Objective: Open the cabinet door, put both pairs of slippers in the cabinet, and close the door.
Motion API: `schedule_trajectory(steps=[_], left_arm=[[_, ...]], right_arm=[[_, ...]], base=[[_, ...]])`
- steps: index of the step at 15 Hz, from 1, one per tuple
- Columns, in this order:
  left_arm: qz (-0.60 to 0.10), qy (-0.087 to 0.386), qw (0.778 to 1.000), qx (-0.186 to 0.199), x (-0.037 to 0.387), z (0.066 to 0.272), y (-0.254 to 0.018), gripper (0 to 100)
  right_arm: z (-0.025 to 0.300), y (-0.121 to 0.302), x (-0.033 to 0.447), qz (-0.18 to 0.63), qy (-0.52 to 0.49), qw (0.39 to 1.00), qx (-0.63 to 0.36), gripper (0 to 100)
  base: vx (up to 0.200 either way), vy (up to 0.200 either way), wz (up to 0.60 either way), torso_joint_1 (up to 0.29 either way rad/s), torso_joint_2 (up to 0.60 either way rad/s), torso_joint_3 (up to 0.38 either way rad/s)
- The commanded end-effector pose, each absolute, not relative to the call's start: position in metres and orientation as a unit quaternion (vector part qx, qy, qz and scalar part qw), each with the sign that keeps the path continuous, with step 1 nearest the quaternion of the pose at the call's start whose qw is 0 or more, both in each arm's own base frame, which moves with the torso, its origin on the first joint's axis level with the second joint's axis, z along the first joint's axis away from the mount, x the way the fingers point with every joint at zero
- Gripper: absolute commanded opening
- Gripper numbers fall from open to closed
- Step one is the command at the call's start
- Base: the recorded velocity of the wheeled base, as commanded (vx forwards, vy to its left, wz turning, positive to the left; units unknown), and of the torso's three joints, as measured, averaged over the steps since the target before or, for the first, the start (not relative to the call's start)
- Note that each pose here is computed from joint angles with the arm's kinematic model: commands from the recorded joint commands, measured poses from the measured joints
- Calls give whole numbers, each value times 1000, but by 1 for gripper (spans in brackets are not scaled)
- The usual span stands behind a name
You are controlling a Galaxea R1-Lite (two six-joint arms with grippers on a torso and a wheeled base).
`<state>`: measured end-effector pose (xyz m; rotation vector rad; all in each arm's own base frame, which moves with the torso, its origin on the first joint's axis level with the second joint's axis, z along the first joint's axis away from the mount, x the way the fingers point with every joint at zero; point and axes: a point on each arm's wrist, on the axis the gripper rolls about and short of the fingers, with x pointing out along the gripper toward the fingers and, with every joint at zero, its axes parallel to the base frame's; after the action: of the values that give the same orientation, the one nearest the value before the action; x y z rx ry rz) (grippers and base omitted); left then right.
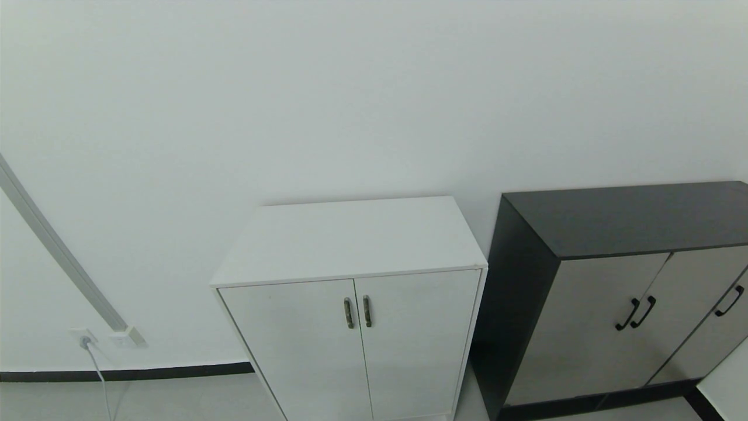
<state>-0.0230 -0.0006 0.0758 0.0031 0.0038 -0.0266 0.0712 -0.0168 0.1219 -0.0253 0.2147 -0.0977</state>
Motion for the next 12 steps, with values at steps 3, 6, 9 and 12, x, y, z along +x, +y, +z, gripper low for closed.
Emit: schedule_trajectory(steps=[3, 6, 9, 12], left_arm=[[-14, 2, 1000, 2, -23, 76, -1, 0], [-14, 2, 1000, 2, -23, 76, -1, 0], [-13, 2, 1000, 2, -23, 76, -1, 0], [-14, 2, 1000, 2, -23, 76, -1, 0]], right_arm=[[114, -4, 35, -2, 79, 997, -14, 0], [98, 6, 7, 61, 69, 996, -18, 0], [85, 8, -13, 122, 59, 990, -22, 0], [84, 8, -17, 155, 47, 987, -2, 0]], base=[[0, 0, 0, 0, 0, 0], [0, 0, 0, 0, 0, 0], [0, 0, 0, 0, 0, 0], [0, 0, 0, 0, 0, 0]])
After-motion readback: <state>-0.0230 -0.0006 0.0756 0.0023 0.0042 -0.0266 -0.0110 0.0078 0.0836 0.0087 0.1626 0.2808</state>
